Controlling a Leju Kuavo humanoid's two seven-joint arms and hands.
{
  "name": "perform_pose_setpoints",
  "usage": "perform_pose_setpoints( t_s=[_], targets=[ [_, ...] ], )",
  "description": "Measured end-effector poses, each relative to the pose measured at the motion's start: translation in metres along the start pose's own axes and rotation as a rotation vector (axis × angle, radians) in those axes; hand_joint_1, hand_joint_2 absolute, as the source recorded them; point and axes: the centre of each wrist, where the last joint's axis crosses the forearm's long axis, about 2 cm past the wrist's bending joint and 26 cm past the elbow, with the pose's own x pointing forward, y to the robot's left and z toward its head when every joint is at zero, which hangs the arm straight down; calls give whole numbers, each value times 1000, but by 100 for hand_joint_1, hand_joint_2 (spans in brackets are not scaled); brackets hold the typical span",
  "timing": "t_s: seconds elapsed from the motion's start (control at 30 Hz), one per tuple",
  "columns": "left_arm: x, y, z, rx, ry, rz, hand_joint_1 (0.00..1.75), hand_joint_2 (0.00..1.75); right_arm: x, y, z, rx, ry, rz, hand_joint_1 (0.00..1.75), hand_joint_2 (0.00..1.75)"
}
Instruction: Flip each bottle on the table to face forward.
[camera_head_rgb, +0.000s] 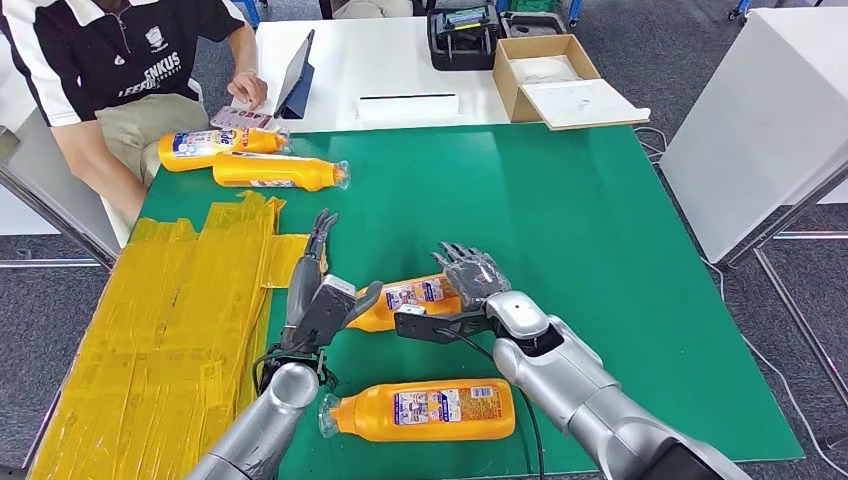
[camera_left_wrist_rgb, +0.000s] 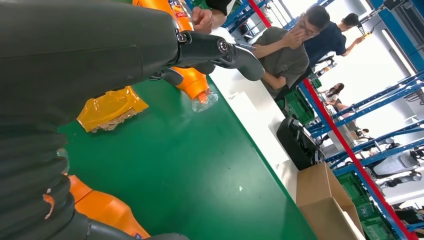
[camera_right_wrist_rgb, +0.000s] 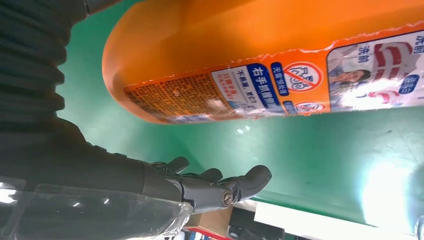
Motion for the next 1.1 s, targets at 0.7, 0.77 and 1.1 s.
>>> perform_pose_setpoints(
  t_s=[0.7, 0.77, 1.1],
  targets=[
    [52, 1, -20, 6, -192, 197, 0, 175, -41, 22, 1, 311, 37, -182, 0, 175],
    [64, 8, -18, 30, -244, 238, 0, 175, -48, 26, 3, 309, 52, -194, 0, 175],
    [75, 25, -10, 73, -323, 254, 0, 175, -49, 37, 7, 208, 124, -156, 175, 175]
  ],
)
